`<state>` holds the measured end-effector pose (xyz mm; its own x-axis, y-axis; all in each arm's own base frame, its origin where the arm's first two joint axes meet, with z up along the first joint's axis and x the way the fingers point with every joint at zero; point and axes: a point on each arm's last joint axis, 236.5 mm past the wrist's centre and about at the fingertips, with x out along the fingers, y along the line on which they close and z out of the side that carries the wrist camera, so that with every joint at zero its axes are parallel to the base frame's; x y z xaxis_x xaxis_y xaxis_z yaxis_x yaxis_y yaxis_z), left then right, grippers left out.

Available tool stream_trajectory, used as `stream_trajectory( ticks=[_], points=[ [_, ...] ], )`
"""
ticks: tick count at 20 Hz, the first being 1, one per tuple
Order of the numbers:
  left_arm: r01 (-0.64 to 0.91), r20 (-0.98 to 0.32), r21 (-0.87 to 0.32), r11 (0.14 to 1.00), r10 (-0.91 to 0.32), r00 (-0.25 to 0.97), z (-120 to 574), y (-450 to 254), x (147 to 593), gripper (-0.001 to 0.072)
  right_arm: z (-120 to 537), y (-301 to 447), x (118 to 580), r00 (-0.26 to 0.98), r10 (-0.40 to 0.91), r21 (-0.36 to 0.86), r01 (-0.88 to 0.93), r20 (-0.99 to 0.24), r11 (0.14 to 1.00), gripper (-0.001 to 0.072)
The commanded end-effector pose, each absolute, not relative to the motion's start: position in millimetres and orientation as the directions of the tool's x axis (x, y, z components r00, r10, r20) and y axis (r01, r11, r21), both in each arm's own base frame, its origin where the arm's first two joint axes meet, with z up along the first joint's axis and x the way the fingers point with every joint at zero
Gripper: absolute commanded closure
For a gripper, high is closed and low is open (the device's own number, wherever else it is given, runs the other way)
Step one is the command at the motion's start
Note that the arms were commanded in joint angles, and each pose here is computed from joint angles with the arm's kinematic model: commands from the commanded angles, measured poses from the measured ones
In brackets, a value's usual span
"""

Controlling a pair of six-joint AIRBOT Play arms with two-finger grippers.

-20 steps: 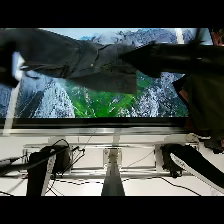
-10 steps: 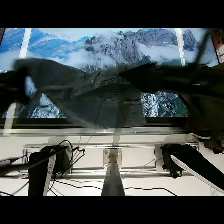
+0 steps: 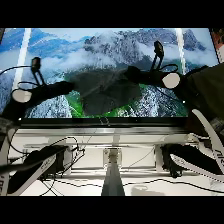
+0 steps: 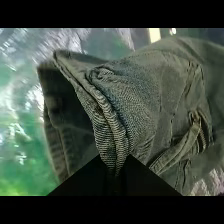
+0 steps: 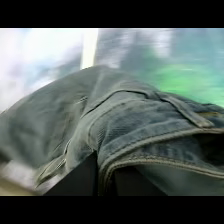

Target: Fold the clothes and pants, and hang the long-sleeved shirts on hangers.

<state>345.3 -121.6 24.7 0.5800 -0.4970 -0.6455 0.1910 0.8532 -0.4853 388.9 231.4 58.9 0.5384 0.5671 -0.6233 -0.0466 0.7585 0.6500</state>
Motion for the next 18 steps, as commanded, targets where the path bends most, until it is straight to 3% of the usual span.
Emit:
stream_trajectory(
  ticks=[1,4,8,13,14,15,16,17,18],
  points=[
    [0.235,-0.689,-0.516,0.824,-0.562,0.458,-1,-153,330,0.0667,11,178,374,0.396,0.493,0.549,0.032,-0.774,0.835,0.0663],
    [0.25,-0.728,-0.582,0.774,-0.633,0.263,-11,-170,284,0.0667,-12,149,319,0.147,0.473,0.479,0.01,-0.869,0.878,0.0663],
    [0.26,-0.769,-0.608,0.751,-0.638,0.043,-21,-172,232,0.0667,-19,147,259,-0.104,0.453,0.464,-0.118,-0.885,0.878,0.0664],
    [0.329,-0.84,-0.525,0.785,-0.541,-0.047,-38,-156,210,0.0666,-36,133,232,-0.198,0.397,0.428,-0.151,-0.896,0.891,0.0663],
    [0.337,-0.851,-0.506,0.794,-0.523,-0.044,-41,-151,210,0.0664,-39,132,236,-0.179,0.392,0.421,-0.173,-0.902,0.89,0.0582],
    [0.343,-0.859,-0.491,0.801,-0.511,-0.038,-42,-148,212,0.0632,-41,130,245,-0.141,0.385,0.408,-0.201,-0.912,0.891,0.0336],
    [0.343,-0.86,-0.486,0.804,-0.51,-0.024,-43,-148,215,0.0425,-44,128,258,-0.084,0.378,0.388,-0.208,-0.922,0.898,0.0117],
    [0.342,-0.86,-0.481,0.808,-0.511,-0.001,-42,-149,221,0.0034,-45,128,273,-0.021,0.376,0.372,-0.207,-0.926,0.905,0.0088],
    [0.329,-0.854,-0.484,0.811,-0.52,0.026,-41,-151,227,0.0019,-45,127,290,0.05,0.373,0.358,-0.187,-0.926,0.915,0.0088]
  ],
)
